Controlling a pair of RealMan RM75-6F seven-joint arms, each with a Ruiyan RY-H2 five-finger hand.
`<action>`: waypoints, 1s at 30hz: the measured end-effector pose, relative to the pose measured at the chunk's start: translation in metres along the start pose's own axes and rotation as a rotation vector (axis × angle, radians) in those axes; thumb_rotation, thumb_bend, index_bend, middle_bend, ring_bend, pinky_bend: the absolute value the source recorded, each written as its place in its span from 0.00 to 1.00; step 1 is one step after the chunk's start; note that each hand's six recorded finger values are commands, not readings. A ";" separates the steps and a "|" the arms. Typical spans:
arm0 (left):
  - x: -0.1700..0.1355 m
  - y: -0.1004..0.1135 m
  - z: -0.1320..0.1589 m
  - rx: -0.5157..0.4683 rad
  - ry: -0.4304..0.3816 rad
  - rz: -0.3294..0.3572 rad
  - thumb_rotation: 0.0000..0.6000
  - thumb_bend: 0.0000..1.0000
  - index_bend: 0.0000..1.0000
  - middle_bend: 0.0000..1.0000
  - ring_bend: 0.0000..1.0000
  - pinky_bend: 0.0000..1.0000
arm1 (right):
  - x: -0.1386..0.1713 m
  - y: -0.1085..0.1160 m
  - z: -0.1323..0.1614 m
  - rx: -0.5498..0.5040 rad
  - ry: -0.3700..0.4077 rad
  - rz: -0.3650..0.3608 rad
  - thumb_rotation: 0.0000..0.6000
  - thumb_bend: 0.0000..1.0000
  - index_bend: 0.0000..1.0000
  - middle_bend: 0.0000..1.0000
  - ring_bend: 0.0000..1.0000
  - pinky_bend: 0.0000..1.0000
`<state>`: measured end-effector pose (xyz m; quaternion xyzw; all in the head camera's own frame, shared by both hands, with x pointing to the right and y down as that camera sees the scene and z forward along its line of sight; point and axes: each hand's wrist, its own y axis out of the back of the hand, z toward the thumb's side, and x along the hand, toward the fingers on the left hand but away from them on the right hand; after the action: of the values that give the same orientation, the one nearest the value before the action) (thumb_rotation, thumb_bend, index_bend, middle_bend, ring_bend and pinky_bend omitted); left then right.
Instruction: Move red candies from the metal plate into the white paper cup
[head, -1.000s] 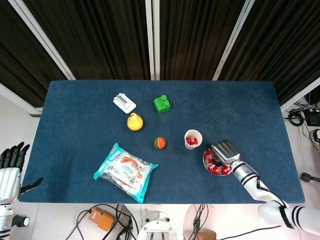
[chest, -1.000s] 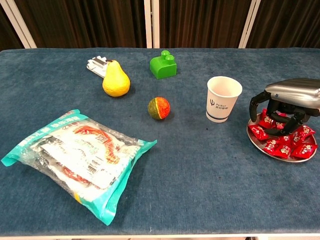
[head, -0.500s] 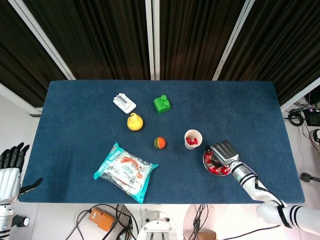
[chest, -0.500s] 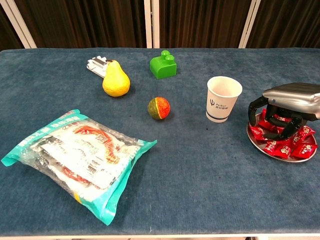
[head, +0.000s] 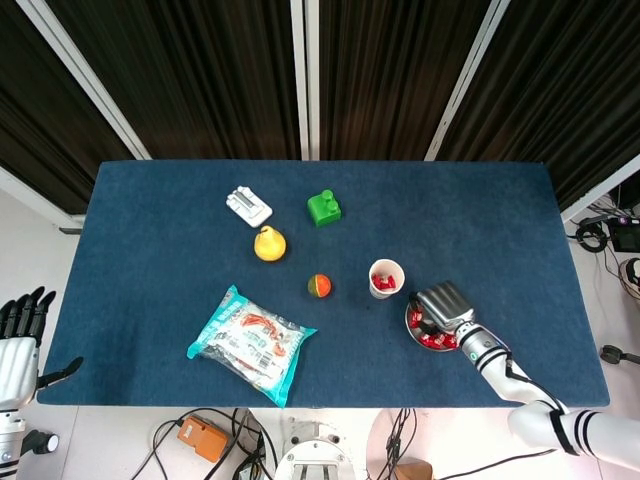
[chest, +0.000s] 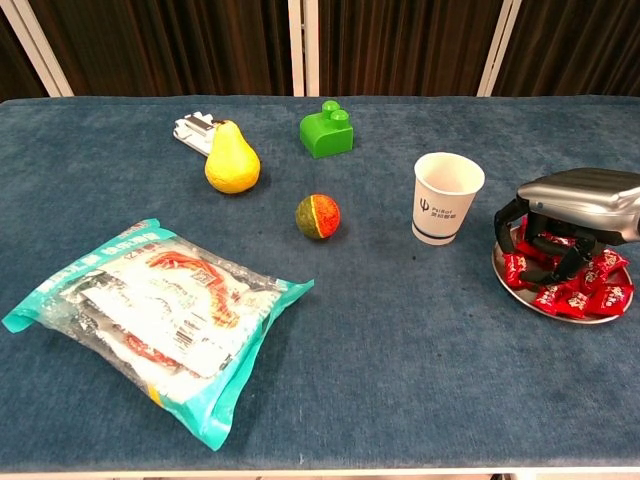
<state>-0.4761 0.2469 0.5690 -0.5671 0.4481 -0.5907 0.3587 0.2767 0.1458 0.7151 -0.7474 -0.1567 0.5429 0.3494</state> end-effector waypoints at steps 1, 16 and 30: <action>0.000 0.000 0.000 -0.001 -0.001 0.001 1.00 0.00 0.00 0.00 0.00 0.00 | 0.001 0.002 -0.001 -0.002 -0.001 -0.008 1.00 0.48 0.70 0.92 1.00 1.00; 0.002 0.003 0.003 0.004 -0.009 0.007 1.00 0.00 0.00 0.00 0.00 0.00 | -0.003 0.097 0.011 -0.161 0.048 -0.221 1.00 0.48 0.67 0.92 1.00 1.00; 0.003 0.002 0.001 0.007 0.000 -0.002 1.00 0.00 0.00 0.00 0.00 0.00 | -0.034 0.090 0.025 -0.163 0.055 -0.167 1.00 0.48 0.41 0.92 1.00 1.00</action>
<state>-0.4752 0.2438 0.5684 -0.5661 0.4454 -0.5927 0.3603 0.2283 0.0706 0.6727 -0.7724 -0.2524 0.4766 0.3354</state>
